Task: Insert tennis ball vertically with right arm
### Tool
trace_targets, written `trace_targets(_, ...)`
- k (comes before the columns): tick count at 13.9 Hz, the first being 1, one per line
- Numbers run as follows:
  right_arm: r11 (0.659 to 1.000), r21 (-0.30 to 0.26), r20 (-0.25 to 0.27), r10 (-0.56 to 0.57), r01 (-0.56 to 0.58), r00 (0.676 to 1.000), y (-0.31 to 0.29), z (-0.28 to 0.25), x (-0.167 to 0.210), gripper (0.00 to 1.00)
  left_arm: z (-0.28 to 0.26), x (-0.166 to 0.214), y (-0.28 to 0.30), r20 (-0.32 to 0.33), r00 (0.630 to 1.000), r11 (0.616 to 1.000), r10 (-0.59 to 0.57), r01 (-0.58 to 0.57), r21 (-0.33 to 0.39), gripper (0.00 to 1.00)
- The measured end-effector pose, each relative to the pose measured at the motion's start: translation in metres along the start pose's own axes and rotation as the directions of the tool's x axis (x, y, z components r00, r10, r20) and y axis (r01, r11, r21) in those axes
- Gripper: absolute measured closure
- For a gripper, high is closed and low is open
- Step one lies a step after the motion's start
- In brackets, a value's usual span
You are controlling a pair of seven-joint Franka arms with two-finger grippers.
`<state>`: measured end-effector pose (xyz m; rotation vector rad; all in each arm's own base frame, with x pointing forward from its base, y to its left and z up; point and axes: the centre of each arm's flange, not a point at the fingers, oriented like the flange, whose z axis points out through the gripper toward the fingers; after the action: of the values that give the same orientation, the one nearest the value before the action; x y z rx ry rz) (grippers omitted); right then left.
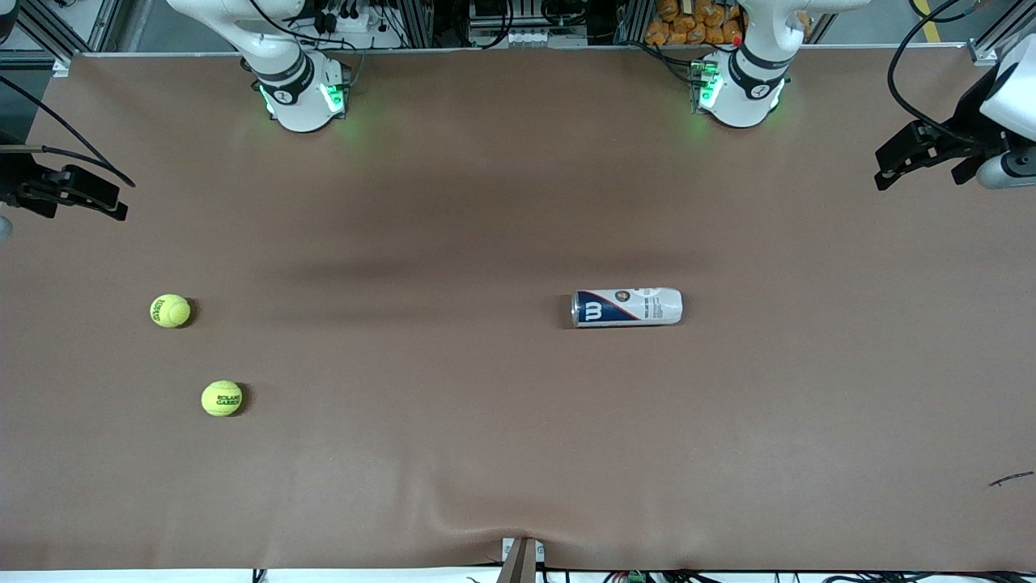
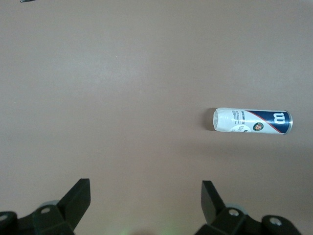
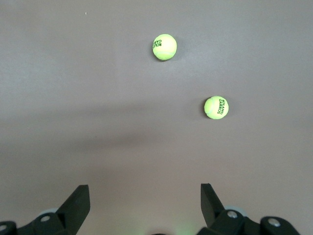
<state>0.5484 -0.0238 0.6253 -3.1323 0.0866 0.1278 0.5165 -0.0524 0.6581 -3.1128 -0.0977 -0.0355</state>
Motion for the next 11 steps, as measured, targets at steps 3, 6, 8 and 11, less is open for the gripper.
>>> trace_targets(3, 1.0, -0.001, 0.014, 0.004, -0.004, 1.0, 0.0021, 0.0018, -0.0012, 0.0, -0.0011, 0.0003, -0.0018, -0.002, 1.0, 1.0, -0.003, 0.003, 0.0, 0.0)
trace_targets(6, 1.0, -0.001, 0.015, 0.005, -0.005, 1.0, 0.0026, 0.0019, -0.0013, 0.0, -0.0015, 0.0006, -0.0035, -0.003, 1.0, 1.0, -0.007, 0.007, -0.001, 0.0)
trace_targets(8, 1.0, -0.001, 0.015, 0.005, -0.005, 1.0, 0.0026, 0.0019, -0.0013, 0.0, -0.0015, 0.0007, -0.0046, -0.003, 1.0, 1.0, -0.009, 0.009, -0.001, 0.0)
trace_targets(11, 1.0, -0.002, 0.015, 0.005, -0.005, 1.0, 0.0026, 0.002, -0.0013, 0.0, -0.0022, 0.0007, -0.0046, -0.005, 1.0, 1.0, -0.009, 0.009, -0.001, 0.0)
